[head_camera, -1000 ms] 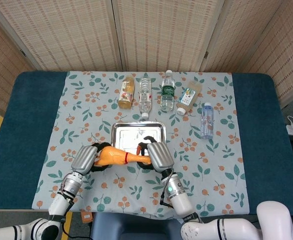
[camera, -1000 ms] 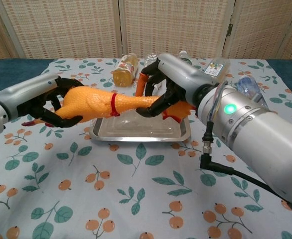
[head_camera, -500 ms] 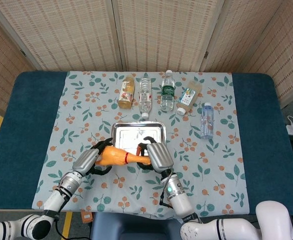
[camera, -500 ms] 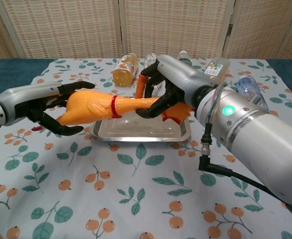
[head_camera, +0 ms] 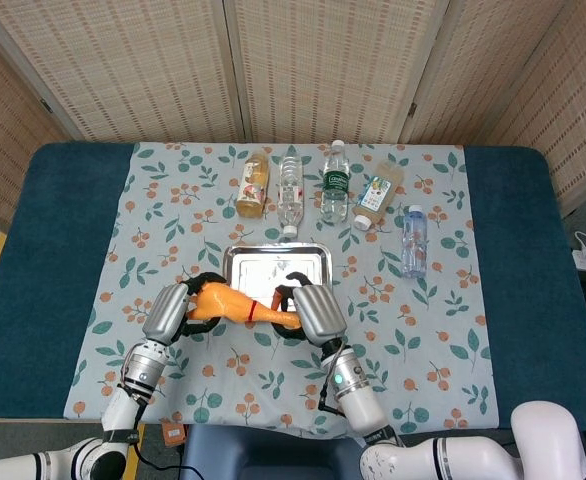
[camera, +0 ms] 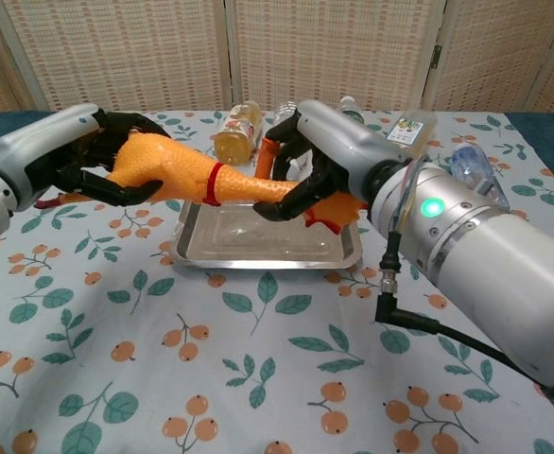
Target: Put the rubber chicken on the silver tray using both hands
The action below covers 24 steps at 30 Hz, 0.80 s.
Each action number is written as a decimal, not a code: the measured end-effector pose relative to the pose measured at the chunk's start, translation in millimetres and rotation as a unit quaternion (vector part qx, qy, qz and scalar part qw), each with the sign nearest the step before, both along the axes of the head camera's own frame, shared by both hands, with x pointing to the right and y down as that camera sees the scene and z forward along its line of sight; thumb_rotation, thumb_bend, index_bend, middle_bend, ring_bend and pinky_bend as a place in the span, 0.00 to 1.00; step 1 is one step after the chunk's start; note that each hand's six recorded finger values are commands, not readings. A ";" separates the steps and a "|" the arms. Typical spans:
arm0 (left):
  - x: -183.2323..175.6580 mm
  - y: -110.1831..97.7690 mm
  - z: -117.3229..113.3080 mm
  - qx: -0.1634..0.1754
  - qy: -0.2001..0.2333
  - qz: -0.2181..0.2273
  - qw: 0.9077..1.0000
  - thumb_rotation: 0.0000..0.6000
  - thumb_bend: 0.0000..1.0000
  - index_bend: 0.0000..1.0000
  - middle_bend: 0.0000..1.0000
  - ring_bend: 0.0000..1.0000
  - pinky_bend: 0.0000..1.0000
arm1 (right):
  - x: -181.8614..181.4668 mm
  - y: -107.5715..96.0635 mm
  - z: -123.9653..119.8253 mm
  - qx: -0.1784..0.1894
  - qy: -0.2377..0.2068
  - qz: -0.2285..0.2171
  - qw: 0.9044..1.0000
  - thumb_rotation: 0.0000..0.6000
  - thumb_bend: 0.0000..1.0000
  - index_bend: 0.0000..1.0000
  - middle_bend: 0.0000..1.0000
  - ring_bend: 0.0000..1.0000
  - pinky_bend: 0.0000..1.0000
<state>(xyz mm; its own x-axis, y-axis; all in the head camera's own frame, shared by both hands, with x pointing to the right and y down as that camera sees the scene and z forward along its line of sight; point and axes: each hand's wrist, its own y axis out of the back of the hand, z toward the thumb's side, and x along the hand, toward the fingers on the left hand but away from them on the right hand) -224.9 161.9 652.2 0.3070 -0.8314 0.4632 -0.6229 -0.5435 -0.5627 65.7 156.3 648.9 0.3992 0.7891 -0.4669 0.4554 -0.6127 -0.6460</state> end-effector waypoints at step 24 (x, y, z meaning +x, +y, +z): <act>0.0 20.7 -0.6 -0.083 0.011 0.110 0.990 1.00 0.32 0.00 0.00 0.00 0.04 | 5.2 -8.8 8.8 0.008 0.002 0.025 1.000 1.00 0.28 0.89 0.59 0.61 0.83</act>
